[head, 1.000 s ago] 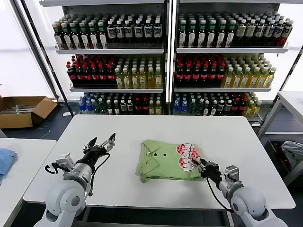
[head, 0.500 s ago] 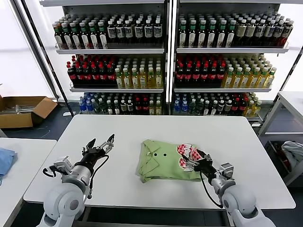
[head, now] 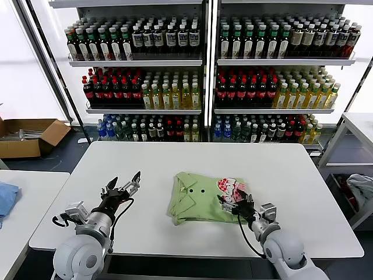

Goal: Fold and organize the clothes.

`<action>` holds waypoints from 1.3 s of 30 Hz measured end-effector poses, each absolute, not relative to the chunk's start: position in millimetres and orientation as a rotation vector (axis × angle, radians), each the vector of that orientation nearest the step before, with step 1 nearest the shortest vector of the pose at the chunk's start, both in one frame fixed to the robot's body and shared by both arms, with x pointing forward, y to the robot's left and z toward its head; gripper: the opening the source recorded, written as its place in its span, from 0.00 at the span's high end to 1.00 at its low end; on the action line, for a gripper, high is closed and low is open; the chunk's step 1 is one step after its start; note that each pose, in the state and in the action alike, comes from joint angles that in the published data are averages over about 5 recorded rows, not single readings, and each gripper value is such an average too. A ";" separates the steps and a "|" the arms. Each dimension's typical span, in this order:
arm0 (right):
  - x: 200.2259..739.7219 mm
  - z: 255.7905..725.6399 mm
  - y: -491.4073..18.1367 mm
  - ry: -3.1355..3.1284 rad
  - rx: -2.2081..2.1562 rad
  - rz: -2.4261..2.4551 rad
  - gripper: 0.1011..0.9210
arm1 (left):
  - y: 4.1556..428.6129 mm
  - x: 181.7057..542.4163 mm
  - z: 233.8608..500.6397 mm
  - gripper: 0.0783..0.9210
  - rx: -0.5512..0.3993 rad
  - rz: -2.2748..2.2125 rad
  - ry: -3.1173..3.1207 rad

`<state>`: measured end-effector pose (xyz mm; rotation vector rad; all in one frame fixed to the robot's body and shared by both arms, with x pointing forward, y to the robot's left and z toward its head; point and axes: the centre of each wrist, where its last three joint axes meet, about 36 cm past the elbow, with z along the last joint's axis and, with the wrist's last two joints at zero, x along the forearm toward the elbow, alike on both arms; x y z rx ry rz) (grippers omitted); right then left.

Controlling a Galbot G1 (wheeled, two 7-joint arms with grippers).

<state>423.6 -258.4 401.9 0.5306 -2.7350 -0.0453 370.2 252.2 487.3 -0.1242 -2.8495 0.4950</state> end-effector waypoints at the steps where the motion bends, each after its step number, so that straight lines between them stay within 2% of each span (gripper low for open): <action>1: 423.2 406.3 -261.6 -2.755 0.528 -0.041 0.12 | 253.8 370.8 487.2 0.12 -0.122 0.490 -2.855; 8: 413.9 440.5 -300.4 -2.913 0.477 0.015 0.12 | 267.7 375.1 482.7 0.12 -0.113 0.429 -2.910; 16: 378.9 463.0 -341.4 -3.046 0.395 0.077 0.12 | 278.9 370.8 470.4 0.12 -0.095 0.283 -3.023; 29: 312.2 446.9 -358.2 -3.064 0.293 0.144 0.12 | 292.5 341.1 440.6 0.12 -0.113 -0.085 -3.194; 39: 287.2 435.3 -352.0 -3.033 0.290 0.137 0.12 | 295.9 325.5 423.8 0.12 -0.145 -0.233 -3.211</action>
